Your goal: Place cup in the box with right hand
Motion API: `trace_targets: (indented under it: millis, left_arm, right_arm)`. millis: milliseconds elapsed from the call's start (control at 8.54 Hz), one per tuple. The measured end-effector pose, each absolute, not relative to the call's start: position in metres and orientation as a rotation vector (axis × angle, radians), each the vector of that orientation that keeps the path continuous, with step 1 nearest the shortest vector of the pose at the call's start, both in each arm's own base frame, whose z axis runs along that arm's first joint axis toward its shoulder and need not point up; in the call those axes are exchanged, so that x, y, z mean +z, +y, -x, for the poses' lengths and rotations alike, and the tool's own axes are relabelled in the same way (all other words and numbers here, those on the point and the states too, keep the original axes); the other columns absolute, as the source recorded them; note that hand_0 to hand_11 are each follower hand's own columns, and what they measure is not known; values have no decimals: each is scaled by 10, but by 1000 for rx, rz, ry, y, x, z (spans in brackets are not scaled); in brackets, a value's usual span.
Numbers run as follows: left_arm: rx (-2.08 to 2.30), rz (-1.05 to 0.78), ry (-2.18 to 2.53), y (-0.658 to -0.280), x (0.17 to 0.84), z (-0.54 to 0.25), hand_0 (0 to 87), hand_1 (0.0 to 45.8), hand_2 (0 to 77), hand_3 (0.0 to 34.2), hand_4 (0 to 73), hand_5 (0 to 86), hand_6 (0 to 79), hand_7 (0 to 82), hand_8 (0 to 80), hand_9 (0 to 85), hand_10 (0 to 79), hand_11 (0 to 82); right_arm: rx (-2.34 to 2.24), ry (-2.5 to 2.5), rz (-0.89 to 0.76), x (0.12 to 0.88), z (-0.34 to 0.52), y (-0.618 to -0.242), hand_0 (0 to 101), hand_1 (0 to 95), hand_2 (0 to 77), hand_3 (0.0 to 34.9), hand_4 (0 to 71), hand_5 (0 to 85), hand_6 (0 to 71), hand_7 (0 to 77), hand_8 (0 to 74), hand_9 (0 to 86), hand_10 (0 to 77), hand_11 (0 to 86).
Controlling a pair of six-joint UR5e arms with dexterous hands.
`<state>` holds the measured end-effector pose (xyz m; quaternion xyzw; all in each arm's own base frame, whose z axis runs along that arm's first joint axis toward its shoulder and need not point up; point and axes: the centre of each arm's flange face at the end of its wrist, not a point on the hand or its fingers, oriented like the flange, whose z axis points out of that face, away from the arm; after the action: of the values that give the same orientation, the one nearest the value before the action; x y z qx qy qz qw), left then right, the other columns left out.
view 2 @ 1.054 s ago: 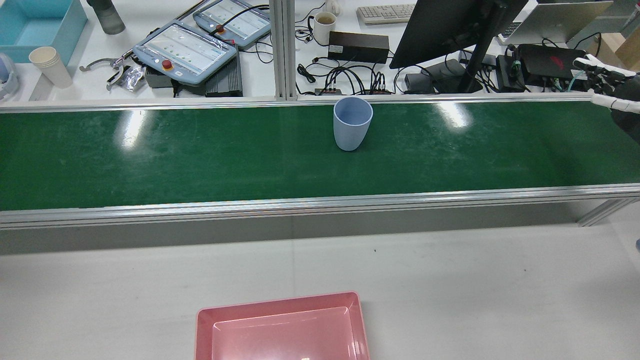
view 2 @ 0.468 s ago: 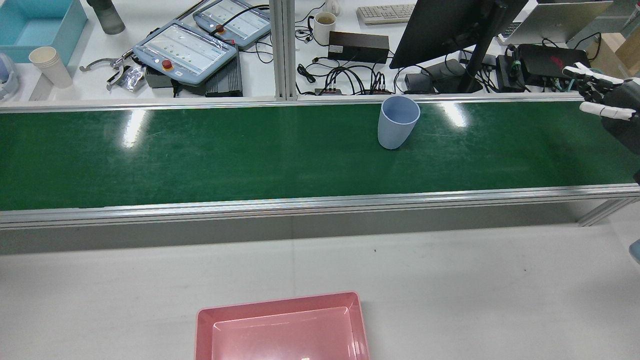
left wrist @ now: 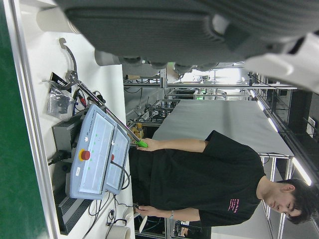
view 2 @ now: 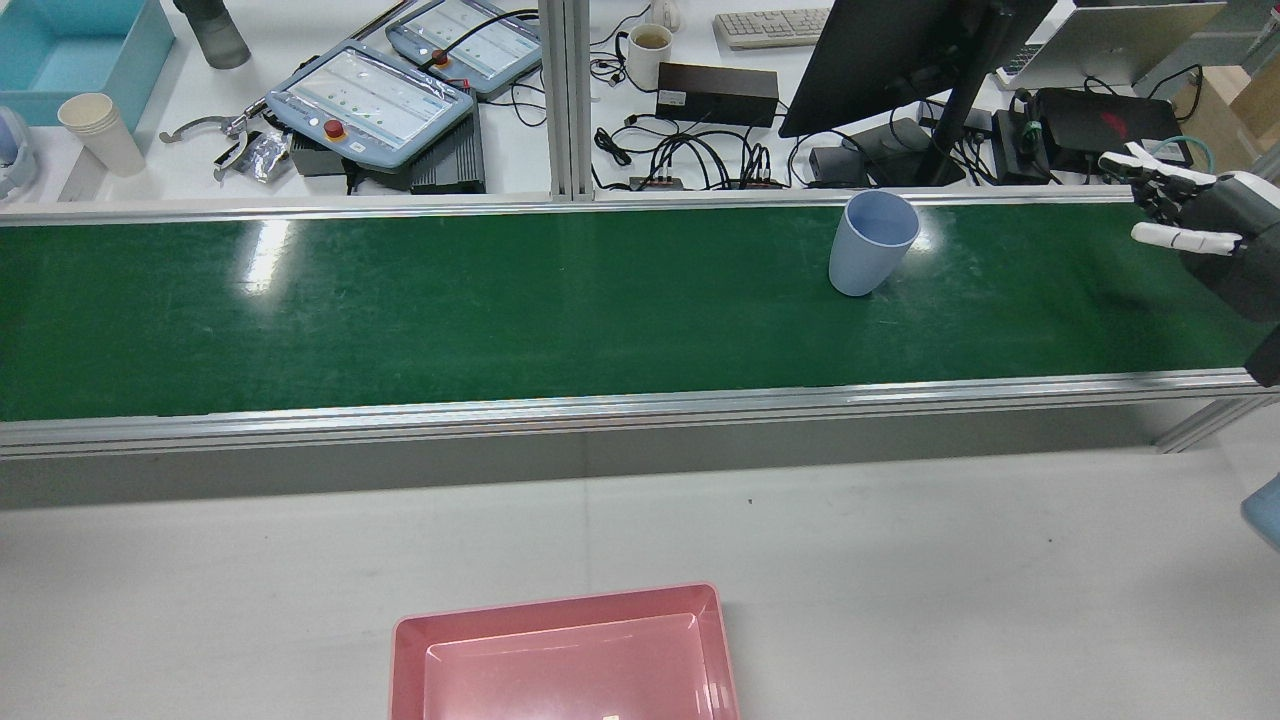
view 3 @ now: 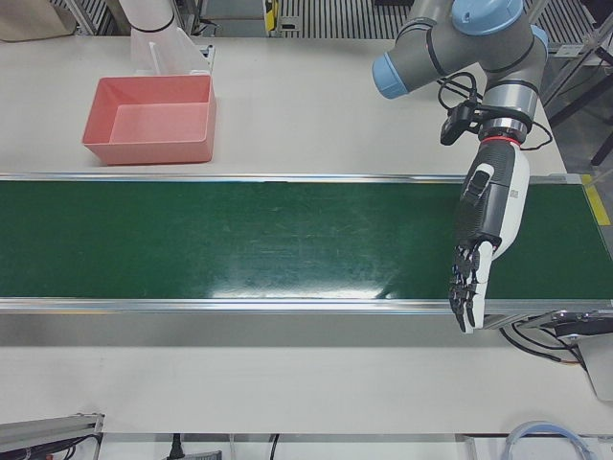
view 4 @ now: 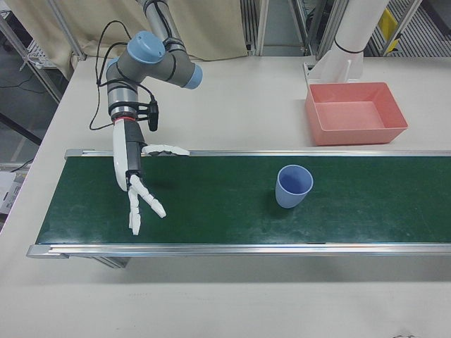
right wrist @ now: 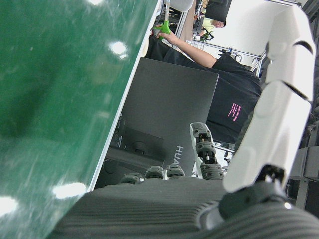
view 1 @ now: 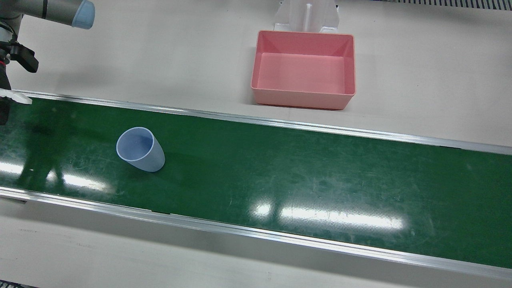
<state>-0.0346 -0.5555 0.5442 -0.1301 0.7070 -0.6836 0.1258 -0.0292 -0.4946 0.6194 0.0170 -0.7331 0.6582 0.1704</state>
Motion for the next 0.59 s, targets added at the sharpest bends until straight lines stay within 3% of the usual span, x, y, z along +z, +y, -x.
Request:
trace_targets:
  millis: [586]
  left_arm:
    - [-1989, 378, 2063, -555, 543, 35, 0, 5, 11, 0, 11, 5, 0, 5, 0, 0, 0, 0]
  right_arm:
    - [1845, -2060, -96, 620, 30, -493, 470, 164, 142, 0, 0, 49, 11, 27, 16, 16, 0, 11]
